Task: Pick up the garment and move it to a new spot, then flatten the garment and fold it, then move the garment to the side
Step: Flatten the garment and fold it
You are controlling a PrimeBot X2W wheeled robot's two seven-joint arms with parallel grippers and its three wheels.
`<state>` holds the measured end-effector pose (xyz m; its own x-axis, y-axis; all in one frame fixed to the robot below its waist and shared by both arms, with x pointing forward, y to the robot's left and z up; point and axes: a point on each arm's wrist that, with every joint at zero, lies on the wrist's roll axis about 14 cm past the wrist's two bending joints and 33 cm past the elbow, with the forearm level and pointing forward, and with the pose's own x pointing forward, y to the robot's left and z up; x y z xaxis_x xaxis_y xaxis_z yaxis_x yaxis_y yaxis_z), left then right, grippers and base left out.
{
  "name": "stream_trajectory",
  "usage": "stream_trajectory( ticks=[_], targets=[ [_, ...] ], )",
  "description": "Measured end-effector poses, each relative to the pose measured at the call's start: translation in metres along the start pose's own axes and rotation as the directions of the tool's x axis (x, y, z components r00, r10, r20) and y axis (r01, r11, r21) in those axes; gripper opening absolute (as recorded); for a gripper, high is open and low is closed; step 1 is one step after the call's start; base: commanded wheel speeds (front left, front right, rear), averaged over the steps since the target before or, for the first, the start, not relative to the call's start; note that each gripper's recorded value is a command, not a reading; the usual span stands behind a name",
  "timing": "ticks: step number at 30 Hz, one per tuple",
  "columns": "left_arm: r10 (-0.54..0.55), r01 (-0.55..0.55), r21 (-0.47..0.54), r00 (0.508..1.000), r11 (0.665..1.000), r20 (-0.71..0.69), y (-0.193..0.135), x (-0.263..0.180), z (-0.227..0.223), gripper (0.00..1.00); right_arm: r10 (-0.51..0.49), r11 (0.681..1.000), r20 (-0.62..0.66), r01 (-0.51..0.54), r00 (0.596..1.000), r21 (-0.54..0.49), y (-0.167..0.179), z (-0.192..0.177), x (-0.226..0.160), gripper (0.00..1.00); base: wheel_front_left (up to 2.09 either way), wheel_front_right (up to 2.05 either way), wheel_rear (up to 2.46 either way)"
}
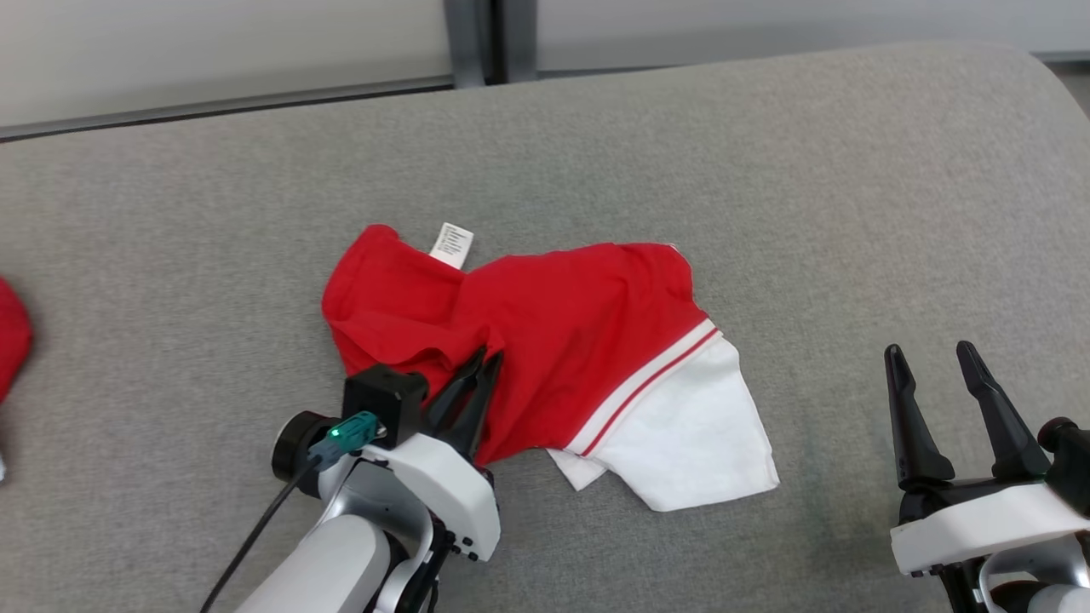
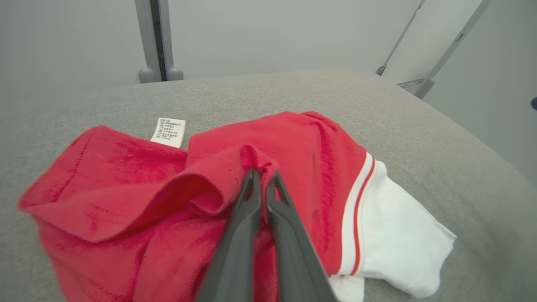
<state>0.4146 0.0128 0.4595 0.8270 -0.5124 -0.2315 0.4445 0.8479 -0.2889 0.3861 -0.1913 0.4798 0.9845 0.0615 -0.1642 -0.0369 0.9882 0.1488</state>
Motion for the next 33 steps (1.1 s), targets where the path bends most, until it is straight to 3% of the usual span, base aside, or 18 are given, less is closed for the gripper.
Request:
stream_trajectory(
  ticks=[3, 4, 5, 14, 21, 27, 33],
  targets=[
    [-0.042, 0.042, -0.013, 0.997, 0.999, -0.059, -0.010, 0.014, -0.021, 0.04, -0.035, 0.999, -0.018, 0.035, 0.999, 0.009, -0.011, -0.008, -0.002, 1.00, 0.00, 0.00, 0.00],
    [-0.047, 0.046, -0.018, 0.997, 0.999, -0.067, -0.010, 0.017, -0.026, 0.85, -0.043, 0.999, -0.026, 0.044, 0.999, 0.009, -0.013, -0.011, -0.002, 1.00, 0.00, 0.00, 0.00],
    [-0.050, 0.048, -0.019, 0.996, 0.999, -0.068, -0.011, 0.020, -0.028, 1.00, -0.050, 0.999, -0.031, 0.051, 0.998, 0.009, -0.015, -0.012, -0.002, 1.00, 0.00, 0.00, 0.00],
    [-0.012, 0.013, -0.005, 0.985, 1.000, 0.174, 0.003, 0.009, 0.020, 1.00, -0.008, 1.000, -0.018, 0.008, 1.000, -0.001, -0.004, -0.009, 0.008, 1.00, 0.00, 0.00, 0.00],
    [0.182, -0.199, 0.016, 0.922, 0.980, 0.341, 0.062, -0.038, 0.067, 1.00, 0.055, 0.998, 0.009, -0.054, 0.998, -0.019, 0.015, 0.004, 0.013, 1.00, 0.00, 0.00, 0.00],
    [0.325, -0.353, 0.007, 0.866, 0.935, 0.379, 0.106, -0.087, 0.076, 1.00, 0.095, 0.995, 0.014, -0.094, 0.995, -0.027, 0.028, 0.009, 0.007, 1.00, 0.00, 0.00, 0.00],
    [0.385, -0.413, 0.000, 0.848, 0.911, 0.365, 0.119, -0.125, 0.065, 1.00, 0.114, 0.993, 0.010, -0.113, 0.993, -0.037, 0.034, 0.011, -0.007, 1.00, 0.00, 0.00, 0.00]
  ],
)
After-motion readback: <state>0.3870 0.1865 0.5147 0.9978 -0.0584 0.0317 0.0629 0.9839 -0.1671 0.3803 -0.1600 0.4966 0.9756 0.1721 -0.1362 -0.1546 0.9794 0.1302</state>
